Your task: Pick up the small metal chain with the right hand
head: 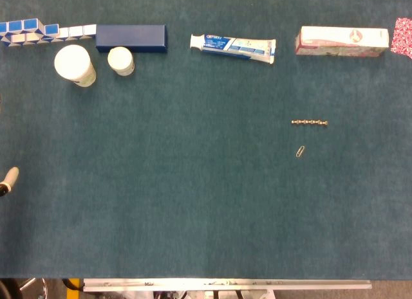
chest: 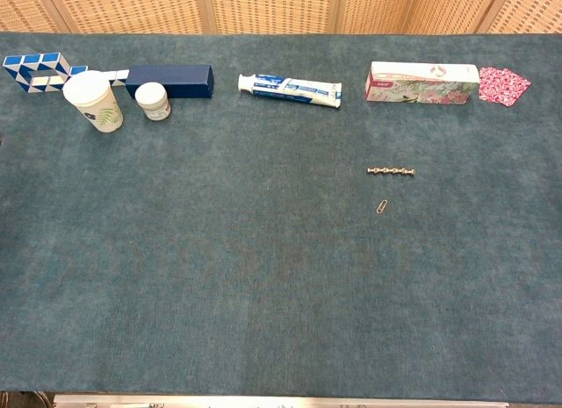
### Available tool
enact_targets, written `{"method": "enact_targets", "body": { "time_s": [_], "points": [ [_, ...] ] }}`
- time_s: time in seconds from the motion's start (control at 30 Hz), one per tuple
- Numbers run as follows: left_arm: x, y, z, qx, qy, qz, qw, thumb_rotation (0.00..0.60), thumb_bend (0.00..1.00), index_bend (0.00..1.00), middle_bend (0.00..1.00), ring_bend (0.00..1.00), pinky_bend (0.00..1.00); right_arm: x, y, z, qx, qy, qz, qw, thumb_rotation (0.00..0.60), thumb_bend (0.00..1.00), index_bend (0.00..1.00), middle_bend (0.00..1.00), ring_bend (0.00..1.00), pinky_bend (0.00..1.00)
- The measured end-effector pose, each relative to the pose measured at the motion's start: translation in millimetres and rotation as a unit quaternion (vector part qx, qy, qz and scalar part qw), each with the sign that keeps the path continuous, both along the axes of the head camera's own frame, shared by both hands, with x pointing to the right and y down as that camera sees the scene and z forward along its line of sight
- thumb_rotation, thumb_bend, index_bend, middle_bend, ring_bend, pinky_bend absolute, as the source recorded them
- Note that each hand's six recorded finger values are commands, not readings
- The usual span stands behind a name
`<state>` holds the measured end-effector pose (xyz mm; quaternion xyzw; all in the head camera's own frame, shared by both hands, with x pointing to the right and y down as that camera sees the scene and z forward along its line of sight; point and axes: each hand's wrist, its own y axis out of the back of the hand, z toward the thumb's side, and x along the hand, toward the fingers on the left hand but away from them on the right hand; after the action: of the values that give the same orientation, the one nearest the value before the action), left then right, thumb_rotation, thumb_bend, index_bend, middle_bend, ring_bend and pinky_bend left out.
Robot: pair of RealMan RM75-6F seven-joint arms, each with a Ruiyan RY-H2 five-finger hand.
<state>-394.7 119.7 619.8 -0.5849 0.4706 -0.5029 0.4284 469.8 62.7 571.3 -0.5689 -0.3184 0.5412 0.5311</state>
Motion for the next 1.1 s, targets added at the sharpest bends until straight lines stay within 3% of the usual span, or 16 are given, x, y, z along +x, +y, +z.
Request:
{"method": "enact_targets", "body": {
  "time_s": [0.3,0.43,0.53,0.6,0.67,0.87,1.1],
  "points": [
    [0,-1,-1,0.005,0.005,0.002,1.0,0.6,0.22,0.02,0.12,0.1,0.13,-7,-2,-1,-0.005,-0.008,-0.008,0.9999,0.6,0.21,0.26,0.36,0.26,0.35],
    [-1,1,0,0.004,0.006,0.0,1.0,0.6,0.22,0.02,0.12,0.1,0.13,-17,-10,-3,-0.002,-0.012,-0.024,0.9996,0.6,0.21,0.28,0.39,0.34,0.38],
    [-1,1,1,0.002,0.008,0.0,1.0,0.6,0.22,0.02,0.12,0.1,0.13,-28,-18,-3,0.003,-0.017,-0.04,0.9991,0.6,0.21,0.32,0.46,0.47,0.52],
    [-1,2,1,0.001,0.009,-0.001,1.0,0.6,0.22,0.02,0.12,0.1,0.13,-39,-25,-1,0.006,-0.02,-0.055,0.9983,0.6,0.21,0.34,0.61,0.65,0.78],
    [-2,3,0,0.002,0.011,-0.003,0.9999,0.6,0.22,0.02,0.12,0.1,0.13,-50,-30,2,0.004,-0.022,-0.069,0.9974,0.6,0.21,0.37,0.75,0.79,0.95],
    [-10,9,-1,0.002,0.012,-0.013,0.9998,0.6,0.22,0.02,0.12,0.1,0.13,-88,-45,21,-0.031,-0.04,-0.107,0.9929,0.6,0.21,0.44,0.92,0.97,1.0],
    [-16,14,-3,0.006,0.018,-0.022,0.9996,0.6,0.22,0.02,0.12,0.1,0.13,-122,-62,52,-0.083,-0.015,-0.121,0.9891,0.6,0.21,0.45,0.99,1.0,1.0]
  ]
}}
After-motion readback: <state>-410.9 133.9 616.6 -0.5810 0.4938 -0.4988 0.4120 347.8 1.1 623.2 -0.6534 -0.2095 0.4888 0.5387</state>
